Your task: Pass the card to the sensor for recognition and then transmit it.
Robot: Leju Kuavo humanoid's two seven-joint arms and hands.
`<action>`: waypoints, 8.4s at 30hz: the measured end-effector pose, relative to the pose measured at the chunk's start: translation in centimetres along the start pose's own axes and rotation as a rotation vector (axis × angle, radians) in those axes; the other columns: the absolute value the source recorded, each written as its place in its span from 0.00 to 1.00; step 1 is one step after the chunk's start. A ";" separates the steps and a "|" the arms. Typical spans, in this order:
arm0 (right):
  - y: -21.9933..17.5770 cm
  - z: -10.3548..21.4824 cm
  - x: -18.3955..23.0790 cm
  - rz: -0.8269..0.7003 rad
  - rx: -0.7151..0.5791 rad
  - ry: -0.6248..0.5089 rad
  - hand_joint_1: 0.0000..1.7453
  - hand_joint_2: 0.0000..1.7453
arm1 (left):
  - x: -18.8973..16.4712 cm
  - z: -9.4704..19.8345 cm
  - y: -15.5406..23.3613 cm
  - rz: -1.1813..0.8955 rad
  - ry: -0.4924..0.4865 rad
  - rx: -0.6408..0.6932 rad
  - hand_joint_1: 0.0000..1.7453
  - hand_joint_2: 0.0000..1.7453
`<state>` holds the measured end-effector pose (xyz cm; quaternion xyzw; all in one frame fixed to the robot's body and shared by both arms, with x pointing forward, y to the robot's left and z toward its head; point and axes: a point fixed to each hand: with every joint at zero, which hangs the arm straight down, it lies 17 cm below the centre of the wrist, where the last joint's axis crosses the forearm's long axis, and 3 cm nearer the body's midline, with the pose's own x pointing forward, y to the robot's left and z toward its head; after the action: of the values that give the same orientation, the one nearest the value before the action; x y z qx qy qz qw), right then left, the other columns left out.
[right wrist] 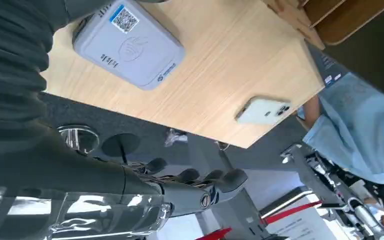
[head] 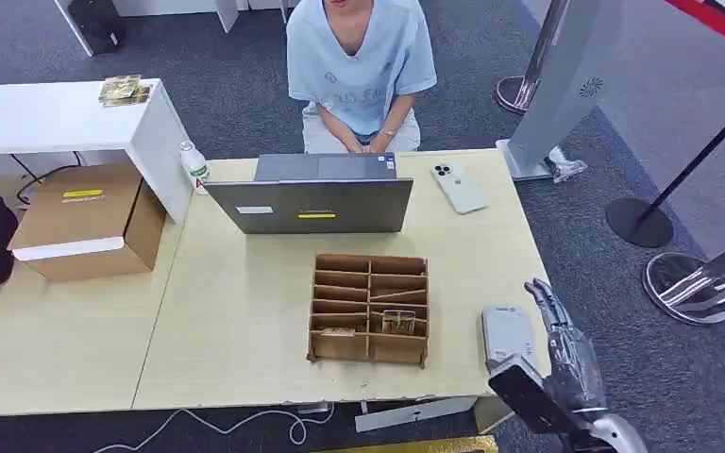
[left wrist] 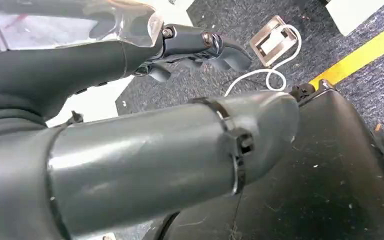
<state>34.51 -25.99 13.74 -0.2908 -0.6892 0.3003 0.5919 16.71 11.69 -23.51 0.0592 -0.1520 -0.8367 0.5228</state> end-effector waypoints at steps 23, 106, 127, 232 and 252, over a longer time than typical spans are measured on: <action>7.6 -1.4 3.3 0.064 0.182 -0.095 0.00 1.00 | -0.2 0.0 0.0 -0.006 0.005 -0.004 0.00 0.00; 14.1 -3.1 6.8 0.260 0.300 -0.181 0.50 1.00 | 0.3 0.0 -0.2 -0.003 -0.027 -0.012 0.00 0.00; 14.1 -3.1 7.1 0.256 0.297 -0.183 0.69 1.00 | 0.4 0.0 -0.2 -0.003 -0.031 -0.009 0.00 0.00; 1.5 -4.7 8.4 0.632 -0.109 -0.063 0.21 1.00 | 0.0 0.0 0.1 0.000 0.003 0.012 0.00 0.00; 4.1 -6.2 9.1 0.731 0.007 -0.151 0.38 1.00 | 0.2 0.2 -1.6 0.009 -0.003 -0.058 0.00 0.00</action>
<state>39.63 -15.98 17.21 -0.4926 -0.5806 0.5147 0.3942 15.23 12.24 -23.85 0.0421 -0.1284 -0.8386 0.5277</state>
